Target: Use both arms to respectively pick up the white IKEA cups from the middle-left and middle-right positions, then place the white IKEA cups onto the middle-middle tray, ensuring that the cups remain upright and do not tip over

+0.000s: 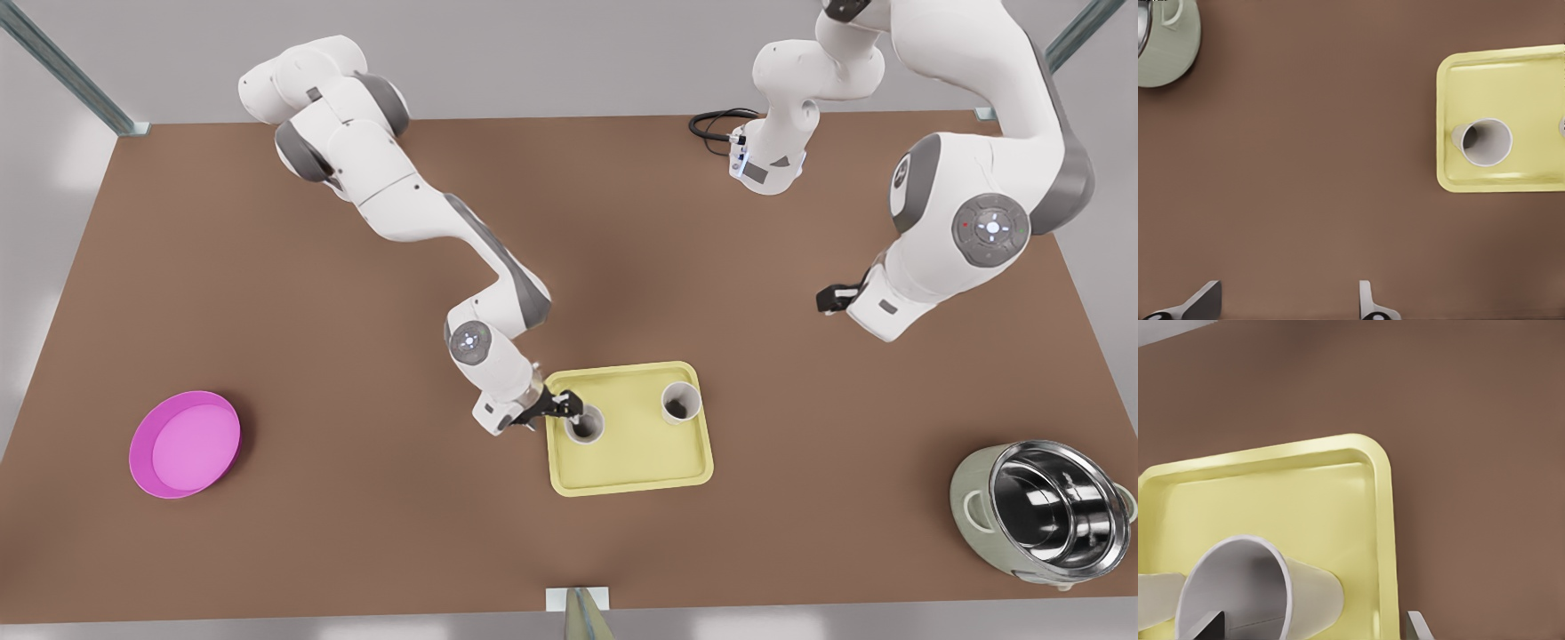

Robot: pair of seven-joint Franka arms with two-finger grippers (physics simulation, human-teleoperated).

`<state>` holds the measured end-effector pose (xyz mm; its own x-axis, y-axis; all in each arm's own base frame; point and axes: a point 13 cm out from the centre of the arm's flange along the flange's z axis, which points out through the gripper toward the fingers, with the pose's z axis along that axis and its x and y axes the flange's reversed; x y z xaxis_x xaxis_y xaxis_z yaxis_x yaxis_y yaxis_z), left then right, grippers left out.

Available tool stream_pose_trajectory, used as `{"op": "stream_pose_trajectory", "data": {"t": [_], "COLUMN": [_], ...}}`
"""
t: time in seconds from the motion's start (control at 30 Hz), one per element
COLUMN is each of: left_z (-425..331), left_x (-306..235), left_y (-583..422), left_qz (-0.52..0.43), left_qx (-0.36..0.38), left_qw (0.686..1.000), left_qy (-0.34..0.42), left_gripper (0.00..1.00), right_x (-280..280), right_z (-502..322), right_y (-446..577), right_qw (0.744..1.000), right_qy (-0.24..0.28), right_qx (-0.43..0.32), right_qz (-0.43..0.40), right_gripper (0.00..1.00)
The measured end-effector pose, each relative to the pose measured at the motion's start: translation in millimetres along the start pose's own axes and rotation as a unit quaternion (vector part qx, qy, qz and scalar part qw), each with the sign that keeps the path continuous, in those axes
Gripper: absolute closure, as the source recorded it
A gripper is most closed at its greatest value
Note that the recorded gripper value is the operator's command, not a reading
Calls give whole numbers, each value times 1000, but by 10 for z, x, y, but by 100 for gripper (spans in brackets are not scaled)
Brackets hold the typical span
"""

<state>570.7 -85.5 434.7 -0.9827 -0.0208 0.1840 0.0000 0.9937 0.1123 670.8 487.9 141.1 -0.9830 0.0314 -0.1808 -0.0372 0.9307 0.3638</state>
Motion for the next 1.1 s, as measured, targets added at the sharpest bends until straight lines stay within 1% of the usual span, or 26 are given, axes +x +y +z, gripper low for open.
{"op": "stream_pose_trajectory", "data": {"t": [0.1,0.17,0.23,0.27,0.33,0.37,0.43,0.5,0.6,0.7,0.87,1.1], "left_z": [13,17,17,16,13,13,12,12,12,21,21,36], "left_x": [-5,-8,-7,-5,-1,0,1,1,0,-5,-12,-19], "left_y": [-21,-25,-37,-49,-79,-85,-88,-90,-90,-83,-21,-24], "left_qz": [20,31,41,47,57,62,69,75,83,88,92,101], "left_qx": [0,0,0,0,0,0,0,0,0,1,2,2], "left_qw": [1000,1000,999,999,998,998,998,997,997,996,996,995], "left_qy": [1,1,1,1,0,0,0,0,0,1,2,3], "left_gripper": [0,0,0,0,0,0,0,0,0,0,0,0], "right_x": [-217,-358,-534,-641,-836,-859,-700,-460,-104,225,402,479], "right_z": [-347,-605,-840,-1112,-2191,-2768,-3658,-4185,-4545,-4636,-4641,-4582], "right_y": [-147,-443,-1288,-1815,-2681,-2897,-3044,-3012,-2962,-3029,-3133,-3168], "right_qw": [1000,999,994,991,984,981,978,976,972,968,963,961], "right_qy": [2,16,48,56,45,38,38,54,89,128,162,185], "right_qx": [3,16,52,85,145,166,186,196,206,210,209,205], "right_qz": [23,45,83,90,92,91,89,80,66,59,47,25], "right_gripper": [0,0,0,0,0,0,0,0,0,0,0,0]}}
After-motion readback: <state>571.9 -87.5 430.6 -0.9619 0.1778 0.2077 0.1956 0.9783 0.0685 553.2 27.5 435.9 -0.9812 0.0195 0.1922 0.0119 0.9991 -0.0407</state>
